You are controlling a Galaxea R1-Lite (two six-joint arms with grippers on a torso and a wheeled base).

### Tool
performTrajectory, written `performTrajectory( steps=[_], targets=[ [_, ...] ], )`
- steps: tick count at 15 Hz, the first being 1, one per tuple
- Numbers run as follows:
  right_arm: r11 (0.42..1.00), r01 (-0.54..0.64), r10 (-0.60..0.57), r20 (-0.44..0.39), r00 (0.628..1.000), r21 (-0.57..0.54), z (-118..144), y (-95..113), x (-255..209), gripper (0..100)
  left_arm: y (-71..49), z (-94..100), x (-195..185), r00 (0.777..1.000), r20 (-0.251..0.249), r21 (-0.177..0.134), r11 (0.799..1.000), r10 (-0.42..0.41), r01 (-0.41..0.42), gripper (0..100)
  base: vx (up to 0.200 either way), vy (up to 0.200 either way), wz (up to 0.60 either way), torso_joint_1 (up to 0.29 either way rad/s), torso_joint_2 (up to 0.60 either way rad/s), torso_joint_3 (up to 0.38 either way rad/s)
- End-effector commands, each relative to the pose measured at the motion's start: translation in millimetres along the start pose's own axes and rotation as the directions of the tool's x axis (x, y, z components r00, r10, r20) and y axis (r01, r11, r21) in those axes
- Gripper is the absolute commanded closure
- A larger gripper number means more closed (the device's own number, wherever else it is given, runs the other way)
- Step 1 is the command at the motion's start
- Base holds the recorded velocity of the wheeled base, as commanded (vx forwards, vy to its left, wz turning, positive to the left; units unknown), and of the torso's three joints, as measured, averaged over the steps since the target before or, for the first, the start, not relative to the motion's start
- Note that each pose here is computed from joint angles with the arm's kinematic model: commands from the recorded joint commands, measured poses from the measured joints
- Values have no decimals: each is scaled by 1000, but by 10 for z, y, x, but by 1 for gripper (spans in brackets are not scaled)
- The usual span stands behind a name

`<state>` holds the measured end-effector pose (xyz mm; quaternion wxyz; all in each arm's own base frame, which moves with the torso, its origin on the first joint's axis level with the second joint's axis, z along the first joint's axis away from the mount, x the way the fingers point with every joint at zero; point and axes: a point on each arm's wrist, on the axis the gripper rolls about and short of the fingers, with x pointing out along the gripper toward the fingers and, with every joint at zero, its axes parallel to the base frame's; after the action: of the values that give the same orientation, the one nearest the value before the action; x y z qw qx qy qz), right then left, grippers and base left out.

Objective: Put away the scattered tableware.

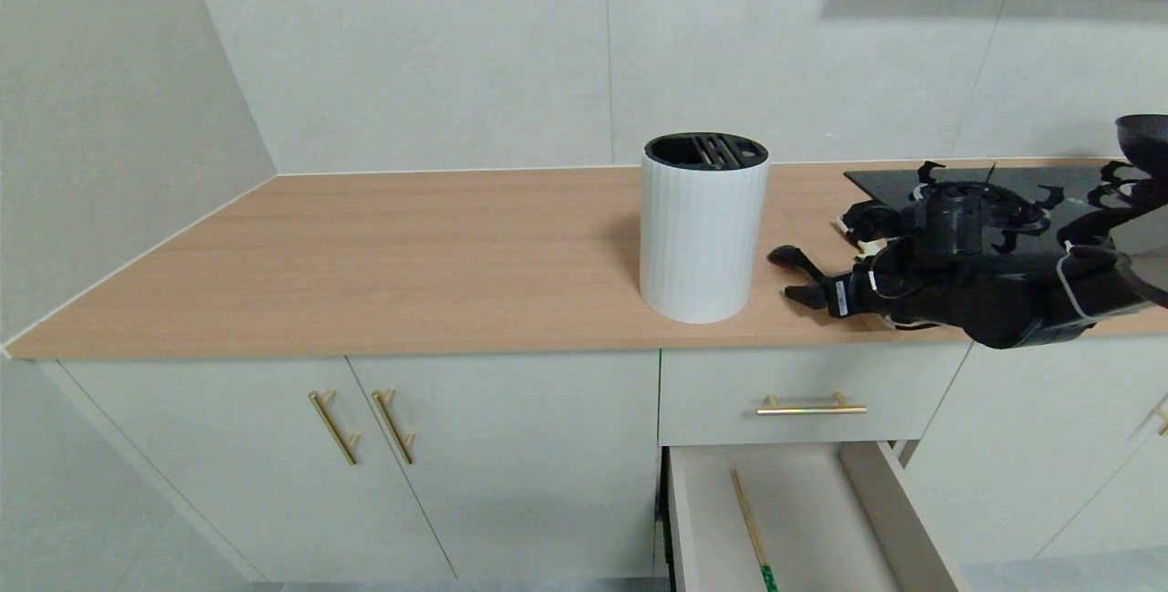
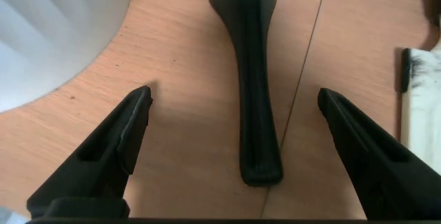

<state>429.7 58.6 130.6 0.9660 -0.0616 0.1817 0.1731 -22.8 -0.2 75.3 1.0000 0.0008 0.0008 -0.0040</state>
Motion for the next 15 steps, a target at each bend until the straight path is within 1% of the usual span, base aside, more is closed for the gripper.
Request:
performTrajectory(
  steps=[1,3,4,11,13,15],
  targets=[
    [1000,-2,2,-7,1000,1,-27,2,27,0,0,1,1,1000,-1,0,1000,0,0,0,0,0,0,0,0,0],
    [1000,-1,1,-7,1000,1,-30,0,36,0,0,1,1,1000,-1,0,1000,0,0,0,0,0,0,0,0,0],
    [1000,-1,1,-9,1000,2,-35,0,40,100,0,1,1,1000,-1,0,1000,0,0,0,0,0,0,0,0,0],
    [1000,9,-9,-15,1000,3,-48,-15,79,100,0,1,1,1000,-1,0,1000,0,0,0,0,0,0,0,0,0],
    [1000,21,-20,-23,1000,3,-17,1,29,100,0,1,1,1000,-1,0,1000,0,0,0,0,0,0,0,0,0],
    [997,72,-71,-58,996,15,115,25,-150,100,0,1,1,1000,-1,0,1000,0,0,0,0,0,0,0,0,0]
  ],
)
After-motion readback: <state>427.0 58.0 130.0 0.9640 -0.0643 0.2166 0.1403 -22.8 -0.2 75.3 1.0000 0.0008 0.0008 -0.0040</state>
